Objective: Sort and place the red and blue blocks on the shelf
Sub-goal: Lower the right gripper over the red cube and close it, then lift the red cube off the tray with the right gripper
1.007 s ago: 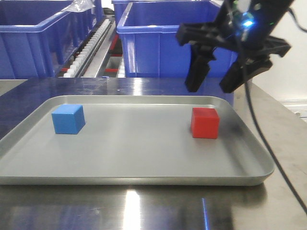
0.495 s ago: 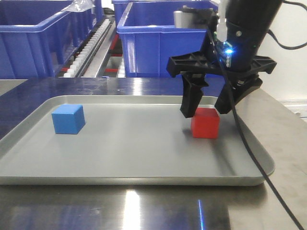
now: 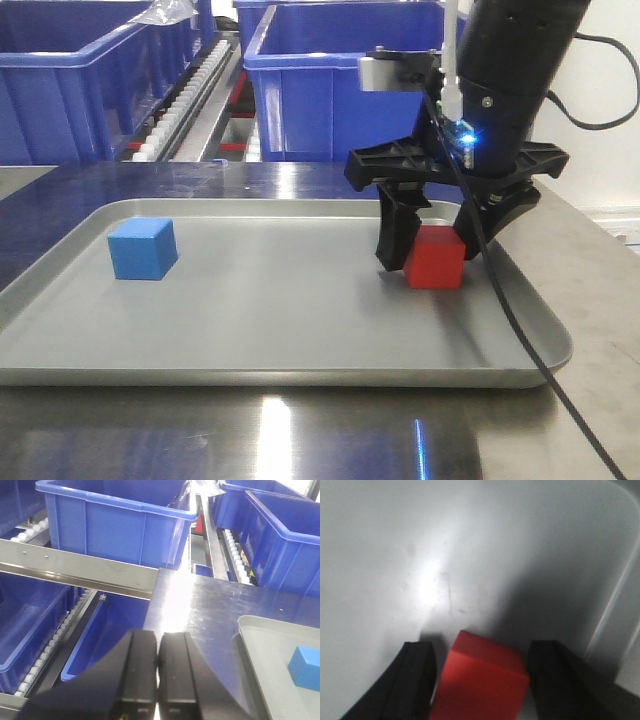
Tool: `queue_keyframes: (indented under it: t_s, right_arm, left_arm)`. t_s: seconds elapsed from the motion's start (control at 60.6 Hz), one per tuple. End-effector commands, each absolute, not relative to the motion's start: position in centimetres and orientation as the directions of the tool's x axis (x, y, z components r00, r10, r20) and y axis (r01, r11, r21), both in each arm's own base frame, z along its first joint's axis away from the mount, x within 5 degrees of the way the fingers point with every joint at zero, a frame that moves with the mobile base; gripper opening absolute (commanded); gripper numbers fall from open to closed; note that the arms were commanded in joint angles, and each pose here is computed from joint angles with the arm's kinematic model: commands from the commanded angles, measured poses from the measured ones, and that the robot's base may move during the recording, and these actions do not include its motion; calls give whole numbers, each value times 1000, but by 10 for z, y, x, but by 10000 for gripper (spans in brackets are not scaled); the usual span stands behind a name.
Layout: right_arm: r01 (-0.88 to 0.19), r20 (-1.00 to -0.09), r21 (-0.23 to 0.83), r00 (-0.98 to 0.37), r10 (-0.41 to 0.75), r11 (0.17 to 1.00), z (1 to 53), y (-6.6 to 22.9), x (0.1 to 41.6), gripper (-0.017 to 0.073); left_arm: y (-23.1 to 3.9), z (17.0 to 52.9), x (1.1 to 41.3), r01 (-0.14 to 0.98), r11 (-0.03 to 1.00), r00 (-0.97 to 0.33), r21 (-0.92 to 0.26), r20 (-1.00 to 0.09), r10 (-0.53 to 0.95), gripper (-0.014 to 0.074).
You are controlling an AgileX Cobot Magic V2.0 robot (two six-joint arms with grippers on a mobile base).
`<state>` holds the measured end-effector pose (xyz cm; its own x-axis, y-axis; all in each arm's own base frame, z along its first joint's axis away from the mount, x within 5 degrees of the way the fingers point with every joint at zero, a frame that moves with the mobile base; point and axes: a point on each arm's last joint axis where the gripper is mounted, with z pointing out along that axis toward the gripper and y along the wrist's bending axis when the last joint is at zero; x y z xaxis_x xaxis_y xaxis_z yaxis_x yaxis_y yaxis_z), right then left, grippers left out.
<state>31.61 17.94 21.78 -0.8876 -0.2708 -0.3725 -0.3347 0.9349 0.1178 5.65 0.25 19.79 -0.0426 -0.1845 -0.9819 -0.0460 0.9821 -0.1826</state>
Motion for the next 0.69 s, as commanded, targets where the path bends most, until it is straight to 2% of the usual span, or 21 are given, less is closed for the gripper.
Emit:
queue_keyframes:
  t_s: [0.0,0.281,0.462,0.677]
  right_arm:
    - [-354,-475,122,-841,-259,927,245,180,320,426]
    - [-355,-459,119,-848,-265,927,249,178,316,47]
    - [-362,-524,128,-815,-247,923,271,175,310,56]
    - [-385,-676,123,-707,-207,915,322,162,293,56]
  left_arm:
    - [2,199,56,-23,983,34,-180,-983,-179,136]
    - [2,199,56,-23,983,34,-180,-983,-179,136]
    - [2,199,56,-23,983,34,-180,-983,-179,136]
    - [2,199,56,-23,983,34,-180,-983,-179,136]
